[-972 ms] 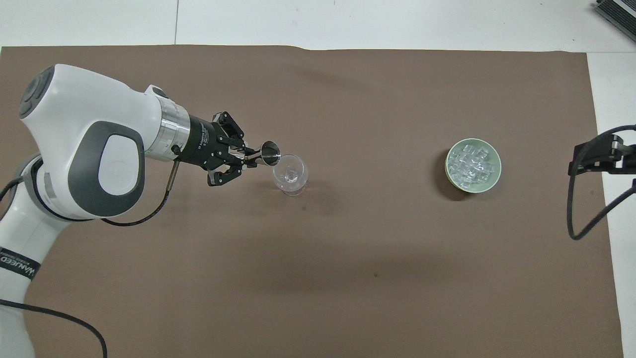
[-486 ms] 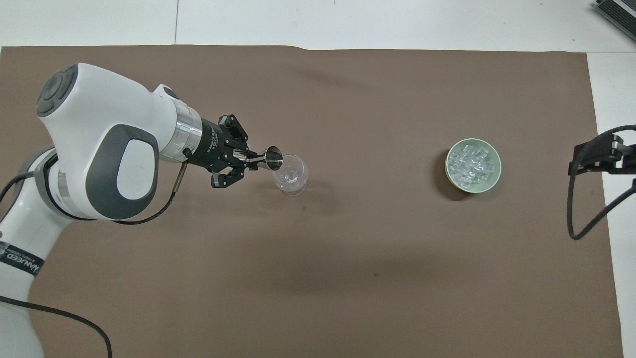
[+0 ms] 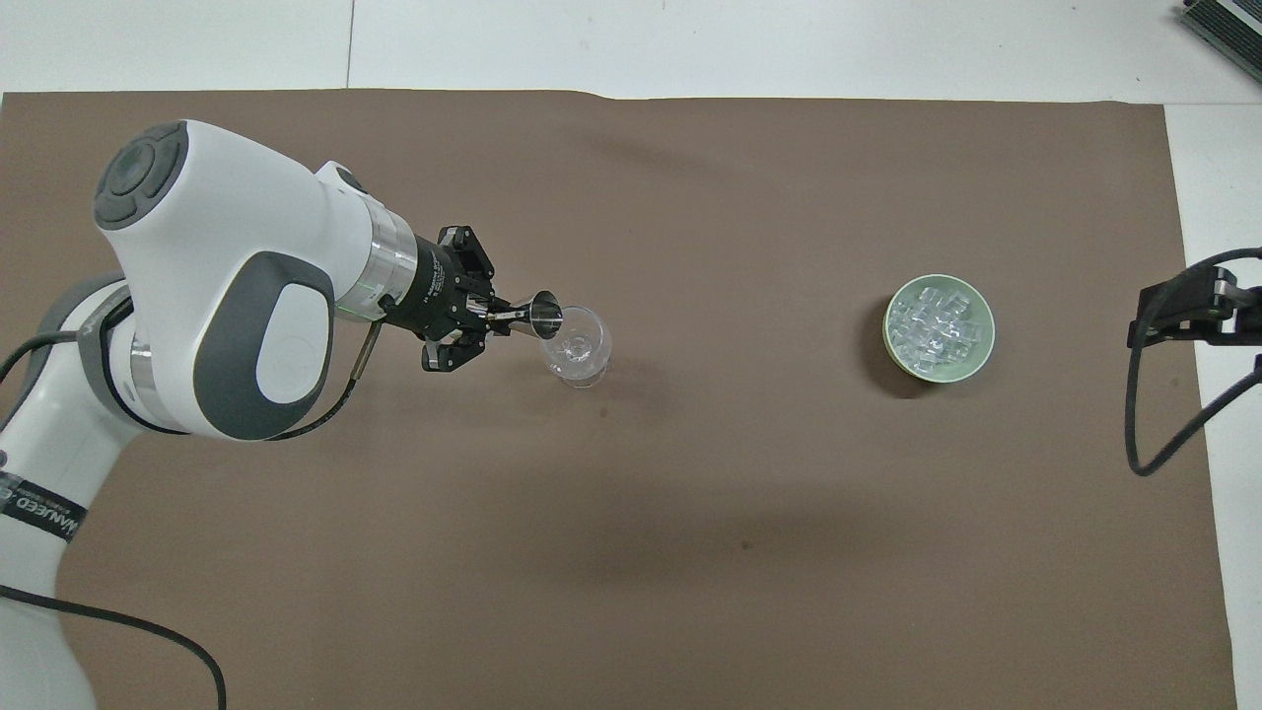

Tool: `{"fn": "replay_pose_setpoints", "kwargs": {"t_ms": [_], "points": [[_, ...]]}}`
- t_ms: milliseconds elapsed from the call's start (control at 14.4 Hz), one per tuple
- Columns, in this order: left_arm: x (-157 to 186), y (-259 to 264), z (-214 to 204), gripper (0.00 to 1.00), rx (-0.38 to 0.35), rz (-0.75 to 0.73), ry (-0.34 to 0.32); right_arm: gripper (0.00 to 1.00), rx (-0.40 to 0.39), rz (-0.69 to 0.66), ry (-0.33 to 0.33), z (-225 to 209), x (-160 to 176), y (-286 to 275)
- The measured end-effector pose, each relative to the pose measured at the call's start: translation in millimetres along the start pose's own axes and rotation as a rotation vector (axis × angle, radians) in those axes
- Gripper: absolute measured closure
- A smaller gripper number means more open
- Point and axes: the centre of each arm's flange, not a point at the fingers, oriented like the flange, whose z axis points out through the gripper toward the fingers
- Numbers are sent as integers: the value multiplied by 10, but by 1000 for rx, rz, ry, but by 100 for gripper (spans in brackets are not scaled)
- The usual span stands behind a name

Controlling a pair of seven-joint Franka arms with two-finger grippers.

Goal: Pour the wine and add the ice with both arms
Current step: 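Tilt the metal cup over the clear glass with the left gripper, then hold the metal cup tipped over the glass to pour it out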

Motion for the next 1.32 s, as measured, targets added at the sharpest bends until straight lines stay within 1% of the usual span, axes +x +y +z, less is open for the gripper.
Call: {"fn": "replay_pose_setpoints", "kwargs": {"t_ms": [208, 694, 902, 1180, 1319], "points": [[-14, 14, 25, 78, 1, 3, 17, 0, 0, 0, 0, 0, 0, 0], [-99, 13, 28, 78, -8, 14, 81, 0, 0, 0, 0, 0, 0, 0], [-208, -1, 32, 78, -13, 12, 96, 0, 0, 0, 0, 0, 0, 0], [-305, -29, 89, 78, -12, 36, 143, 0, 0, 0, 0, 0, 0, 0], [-336, -36, 101, 78, -10, 43, 154, 0, 0, 0, 0, 0, 0, 0]]}}
